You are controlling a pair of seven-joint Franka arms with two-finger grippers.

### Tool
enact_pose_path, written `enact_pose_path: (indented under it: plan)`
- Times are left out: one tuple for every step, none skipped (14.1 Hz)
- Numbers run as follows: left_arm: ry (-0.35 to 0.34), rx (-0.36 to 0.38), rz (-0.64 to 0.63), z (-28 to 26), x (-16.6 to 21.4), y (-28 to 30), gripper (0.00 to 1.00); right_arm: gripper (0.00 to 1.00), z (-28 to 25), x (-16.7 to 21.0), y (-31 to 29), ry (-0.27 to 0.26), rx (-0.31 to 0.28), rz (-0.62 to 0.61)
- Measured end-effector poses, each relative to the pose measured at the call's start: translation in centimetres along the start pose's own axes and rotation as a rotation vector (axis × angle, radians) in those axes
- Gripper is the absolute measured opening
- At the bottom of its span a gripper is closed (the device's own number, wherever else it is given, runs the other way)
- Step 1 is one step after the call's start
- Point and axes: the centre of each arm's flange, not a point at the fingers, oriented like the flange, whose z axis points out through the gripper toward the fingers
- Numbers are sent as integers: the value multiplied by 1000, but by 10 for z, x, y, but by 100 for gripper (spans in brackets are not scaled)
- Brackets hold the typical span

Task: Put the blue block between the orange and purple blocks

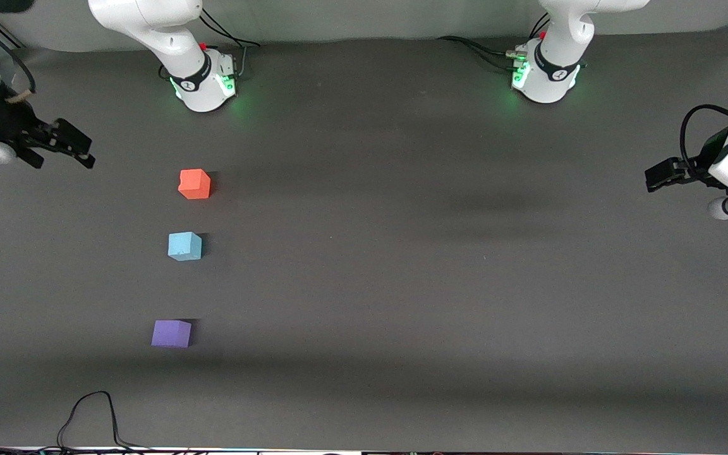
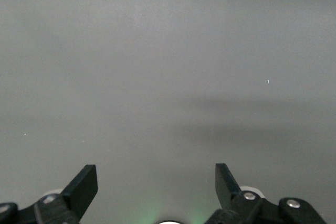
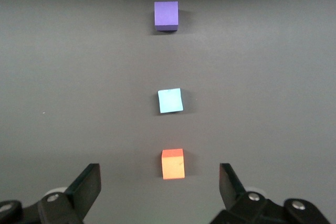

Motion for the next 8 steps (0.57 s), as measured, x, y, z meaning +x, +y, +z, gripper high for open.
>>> enact_pose_path:
  plan:
    - [2,0,-1,-1,0,0,100,100,-1,6,1,0,6,6]
    - [5,0,-2,-2,0,-1,100,100,2,12,3,-7,23,15]
    - [7,-1,-4,-3,0,-2,100,100,7,18,4,-16,41,23]
    - [10,-1,-7,-4,0,-3,100,100,12,23,5,-25,51,28]
    - [12,-2,-9,-5,1,-5,100,100,17,26,6,-33,54,32]
    - [13,-2,-10,-6,1,-5,100,100,21,28,7,-40,54,34]
    - [13,-2,-11,-6,1,-6,100,100,23,29,6,-45,54,33]
    - [13,-2,-11,-6,1,-6,100,100,24,30,6,-47,53,33]
